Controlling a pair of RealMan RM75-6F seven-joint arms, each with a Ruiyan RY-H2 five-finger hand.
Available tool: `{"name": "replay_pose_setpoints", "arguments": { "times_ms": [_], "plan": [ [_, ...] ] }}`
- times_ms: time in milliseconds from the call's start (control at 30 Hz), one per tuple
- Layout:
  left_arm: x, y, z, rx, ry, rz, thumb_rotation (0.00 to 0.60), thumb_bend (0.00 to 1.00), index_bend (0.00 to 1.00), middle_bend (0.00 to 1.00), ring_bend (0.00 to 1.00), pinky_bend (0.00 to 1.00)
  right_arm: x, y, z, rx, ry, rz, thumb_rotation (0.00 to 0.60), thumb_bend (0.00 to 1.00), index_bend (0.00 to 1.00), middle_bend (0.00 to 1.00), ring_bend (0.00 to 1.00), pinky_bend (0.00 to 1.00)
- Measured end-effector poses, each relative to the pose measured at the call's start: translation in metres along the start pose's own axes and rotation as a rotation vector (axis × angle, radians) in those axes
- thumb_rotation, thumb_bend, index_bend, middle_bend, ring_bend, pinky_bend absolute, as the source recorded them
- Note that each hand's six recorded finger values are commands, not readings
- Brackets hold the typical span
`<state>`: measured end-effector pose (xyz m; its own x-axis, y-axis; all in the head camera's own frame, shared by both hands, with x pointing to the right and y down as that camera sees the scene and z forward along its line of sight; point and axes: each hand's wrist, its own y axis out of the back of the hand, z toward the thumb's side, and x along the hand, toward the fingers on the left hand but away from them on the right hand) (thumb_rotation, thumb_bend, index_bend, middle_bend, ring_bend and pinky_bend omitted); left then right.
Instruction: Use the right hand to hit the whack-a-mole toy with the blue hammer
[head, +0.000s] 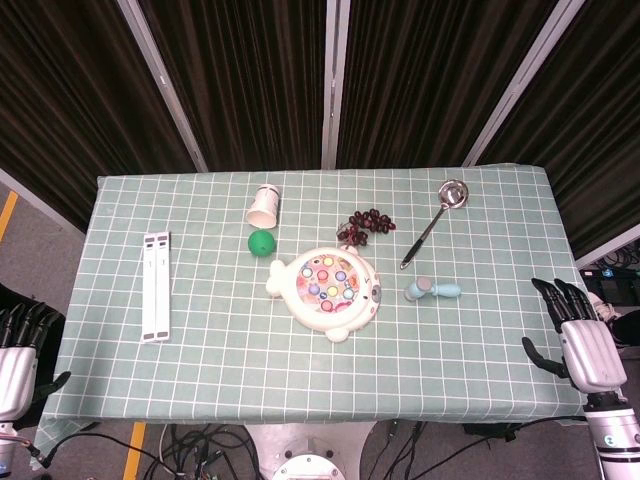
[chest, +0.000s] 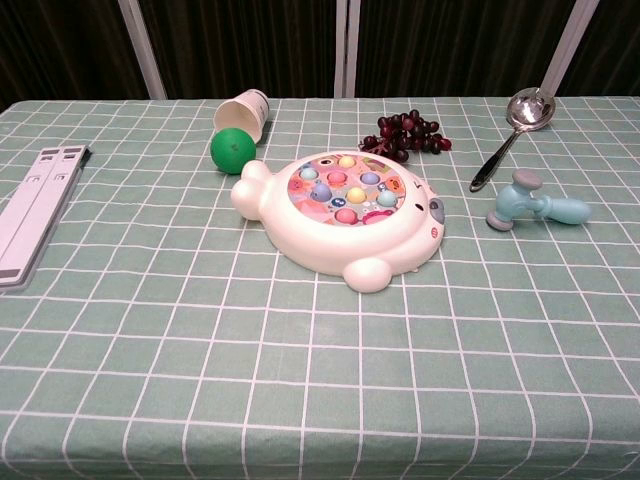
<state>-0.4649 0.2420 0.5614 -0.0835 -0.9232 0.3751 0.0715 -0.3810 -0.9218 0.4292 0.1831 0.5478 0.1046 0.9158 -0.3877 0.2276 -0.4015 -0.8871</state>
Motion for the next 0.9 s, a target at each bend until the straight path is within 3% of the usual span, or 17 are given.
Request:
{"name": "replay_pose_setpoints", "arguments": {
  "times_ms": [367, 533, 733, 900],
  "plan": [
    [0.002, -0.001, 0.001, -0.003, -0.003, -0.001, 0.600, 0.00, 0.17, 0.09, 0.00, 0.00, -0.005, -0.004, 0.004, 0.005, 0.006, 0.027, 0.600, 0.25, 0.00, 0.12, 0.00, 0.00],
    [0.004, -0.002, 0.003, -0.004, -0.013, -0.007, 0.600, 0.00, 0.17, 0.09, 0.00, 0.00, -0.019, -0.010, 0.008, 0.016, -0.001, 0.068, 0.600, 0.09, 0.00, 0.12, 0.00, 0.00],
    [0.006, -0.006, 0.002, -0.009, -0.005, -0.018, 0.600, 0.00, 0.17, 0.09, 0.00, 0.00, -0.058, -0.031, 0.017, 0.020, -0.019, 0.166, 0.600, 0.04, 0.05, 0.15, 0.00, 0.04],
    [0.007, -0.010, 0.000, -0.014, -0.002, -0.029, 0.600, 0.00, 0.17, 0.09, 0.00, 0.00, -0.104, -0.058, 0.031, 0.021, -0.011, 0.236, 0.600, 0.09, 0.13, 0.20, 0.02, 0.07]
  ]
}}
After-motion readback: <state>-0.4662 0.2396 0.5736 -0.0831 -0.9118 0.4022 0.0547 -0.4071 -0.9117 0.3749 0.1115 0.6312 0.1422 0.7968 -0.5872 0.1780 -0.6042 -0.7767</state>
